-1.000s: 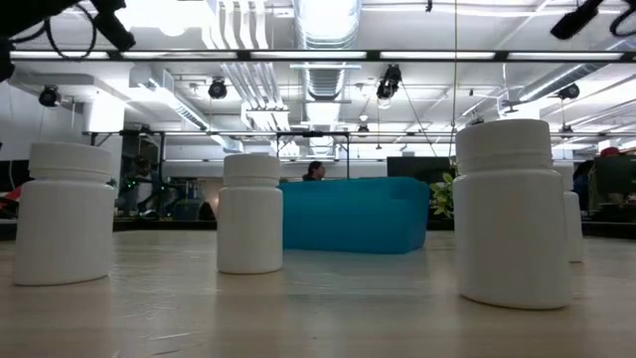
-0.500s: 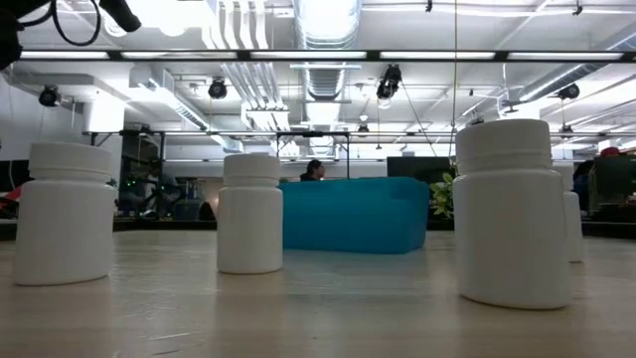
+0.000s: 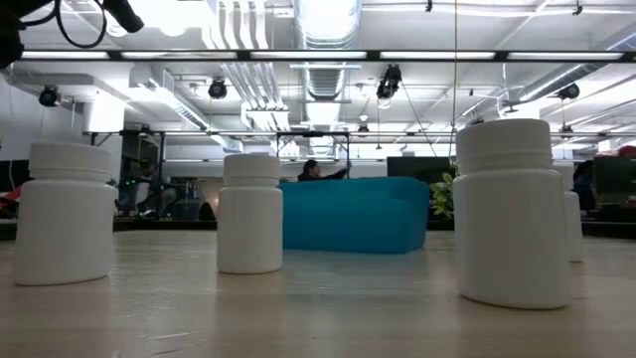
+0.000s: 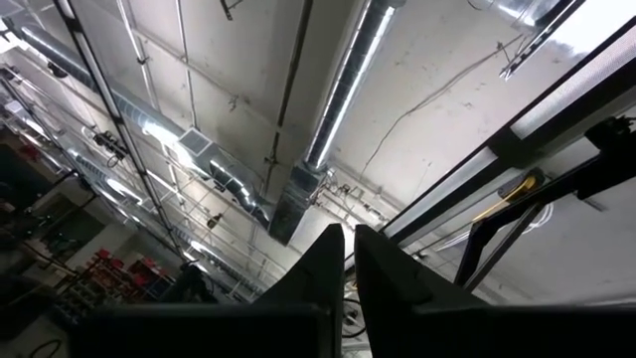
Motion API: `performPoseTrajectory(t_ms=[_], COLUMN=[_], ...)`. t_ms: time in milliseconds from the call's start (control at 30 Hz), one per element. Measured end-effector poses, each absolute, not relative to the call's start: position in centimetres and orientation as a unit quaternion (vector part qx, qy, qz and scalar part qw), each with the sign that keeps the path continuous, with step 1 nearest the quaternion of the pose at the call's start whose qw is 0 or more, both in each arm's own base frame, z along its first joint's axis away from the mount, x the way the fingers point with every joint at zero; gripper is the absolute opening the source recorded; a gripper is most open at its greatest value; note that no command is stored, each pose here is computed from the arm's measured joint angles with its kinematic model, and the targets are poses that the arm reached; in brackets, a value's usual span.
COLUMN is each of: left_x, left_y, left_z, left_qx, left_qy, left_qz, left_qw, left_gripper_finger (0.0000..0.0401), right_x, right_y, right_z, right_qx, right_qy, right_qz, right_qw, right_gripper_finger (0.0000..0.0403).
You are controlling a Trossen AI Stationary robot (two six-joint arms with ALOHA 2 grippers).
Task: Pick and place pill bottles into a basket
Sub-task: Put the white pill bottle into the blue bin
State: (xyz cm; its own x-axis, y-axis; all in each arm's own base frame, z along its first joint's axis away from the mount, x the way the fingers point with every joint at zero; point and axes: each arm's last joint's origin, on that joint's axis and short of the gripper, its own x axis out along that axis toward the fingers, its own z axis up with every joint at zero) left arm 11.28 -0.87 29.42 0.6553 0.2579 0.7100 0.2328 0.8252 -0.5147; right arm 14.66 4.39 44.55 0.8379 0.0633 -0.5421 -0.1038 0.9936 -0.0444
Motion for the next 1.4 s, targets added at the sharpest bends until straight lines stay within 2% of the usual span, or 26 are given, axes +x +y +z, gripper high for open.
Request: performPoseTrajectory(t_ms=[200,400,900,1233,1400], left_x=[11.2,11.2,11.0,10.7,10.7], left_y=[-0.9,-0.9,-0.8,-0.8,-0.8], left_z=[29.4,29.5,29.5,29.7,29.6], left_qx=[-0.296,-0.296,-0.297,-0.298,-0.297], left_qy=[-0.416,-0.417,-0.421,-0.429,-0.427], left_qz=[0.007,0.007,0.006,0.005,0.005], left_qw=[0.860,0.859,0.857,0.853,0.854], left_gripper_finger=[0.0011,0.0011,0.0011,0.0011,0.0011], right_x=[16.9,19.3,23.5,24.7,25.6], right_y=[5.2,5.9,6.3,6.7,7.0], right_z=[45.6,45.5,42.1,39.7,37.7], right_qx=[-0.096,-0.118,-0.112,-0.100,-0.099], right_qy=[0.390,0.461,0.550,0.564,0.588], right_qz=[0.067,0.093,0.131,0.143,0.145], right_qw=[0.913,0.874,0.817,0.807,0.789], right_gripper_finger=[0.0014,0.0047,0.0201,0.0305,0.0344])
